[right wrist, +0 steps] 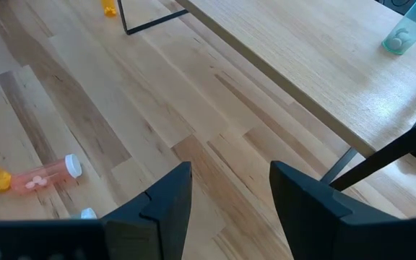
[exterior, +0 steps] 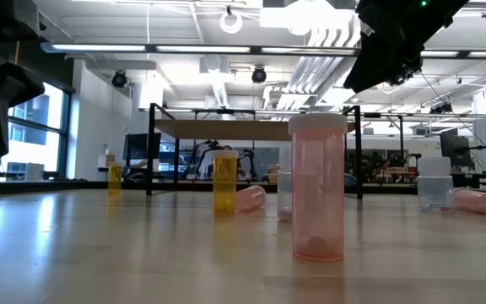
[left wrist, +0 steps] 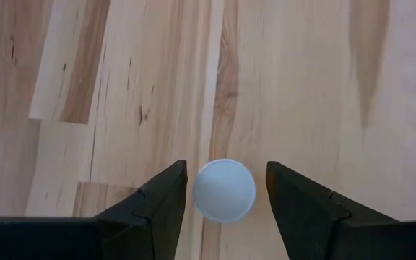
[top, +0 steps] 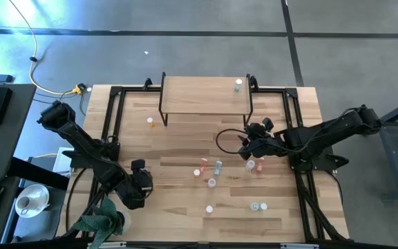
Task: Pick and place medicine bottles onto shelf by color
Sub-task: Put the bottom orange pill bottle on the shelf
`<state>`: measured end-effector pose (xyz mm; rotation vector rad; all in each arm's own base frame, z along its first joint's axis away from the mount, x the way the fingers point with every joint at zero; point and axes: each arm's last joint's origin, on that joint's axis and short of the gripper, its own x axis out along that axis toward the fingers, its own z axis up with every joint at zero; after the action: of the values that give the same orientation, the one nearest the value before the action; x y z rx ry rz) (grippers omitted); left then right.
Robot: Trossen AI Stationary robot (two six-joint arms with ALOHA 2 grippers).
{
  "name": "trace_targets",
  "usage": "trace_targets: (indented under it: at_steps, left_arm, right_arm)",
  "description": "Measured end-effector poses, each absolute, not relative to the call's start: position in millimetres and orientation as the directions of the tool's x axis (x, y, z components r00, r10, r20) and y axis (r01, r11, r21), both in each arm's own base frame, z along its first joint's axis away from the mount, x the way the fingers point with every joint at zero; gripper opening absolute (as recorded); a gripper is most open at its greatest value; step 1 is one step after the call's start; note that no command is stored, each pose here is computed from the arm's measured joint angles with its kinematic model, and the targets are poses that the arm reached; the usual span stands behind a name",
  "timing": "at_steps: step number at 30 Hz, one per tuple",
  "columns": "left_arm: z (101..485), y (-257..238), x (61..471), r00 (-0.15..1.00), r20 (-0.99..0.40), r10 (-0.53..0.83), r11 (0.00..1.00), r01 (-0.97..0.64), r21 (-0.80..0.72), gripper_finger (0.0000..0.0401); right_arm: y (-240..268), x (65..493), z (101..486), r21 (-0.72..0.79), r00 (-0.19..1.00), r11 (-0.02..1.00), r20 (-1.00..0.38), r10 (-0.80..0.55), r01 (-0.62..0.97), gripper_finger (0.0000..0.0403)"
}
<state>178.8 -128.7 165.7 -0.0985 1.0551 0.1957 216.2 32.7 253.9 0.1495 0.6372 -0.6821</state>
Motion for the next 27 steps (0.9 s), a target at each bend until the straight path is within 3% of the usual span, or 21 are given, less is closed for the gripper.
trace_targets:
  at_steps: [7,18,27]
  left_arm:
    - [159.9,-129.5,180.4,0.465,-0.875,0.139,0.977,-0.211,0.043,0.0170]
    - [158.7,-129.7,181.0,0.460,-0.877,0.139,0.979,-0.194,0.054,0.0096]
    - [175.6,-114.9,203.6,0.488,-0.859,0.155,0.983,-0.166,0.083,0.0114]
  right_arm:
    - [32.7,216.1,253.9,-0.074,0.596,0.774,-0.594,-0.541,0.629,0.0178]
    - [32.7,216.1,253.9,-0.074,0.596,0.774,-0.594,-0.541,0.629,0.0178]
    - [32.7,216.2,253.8,-0.074,0.595,0.774,-0.594,-0.541,0.629,0.0178]
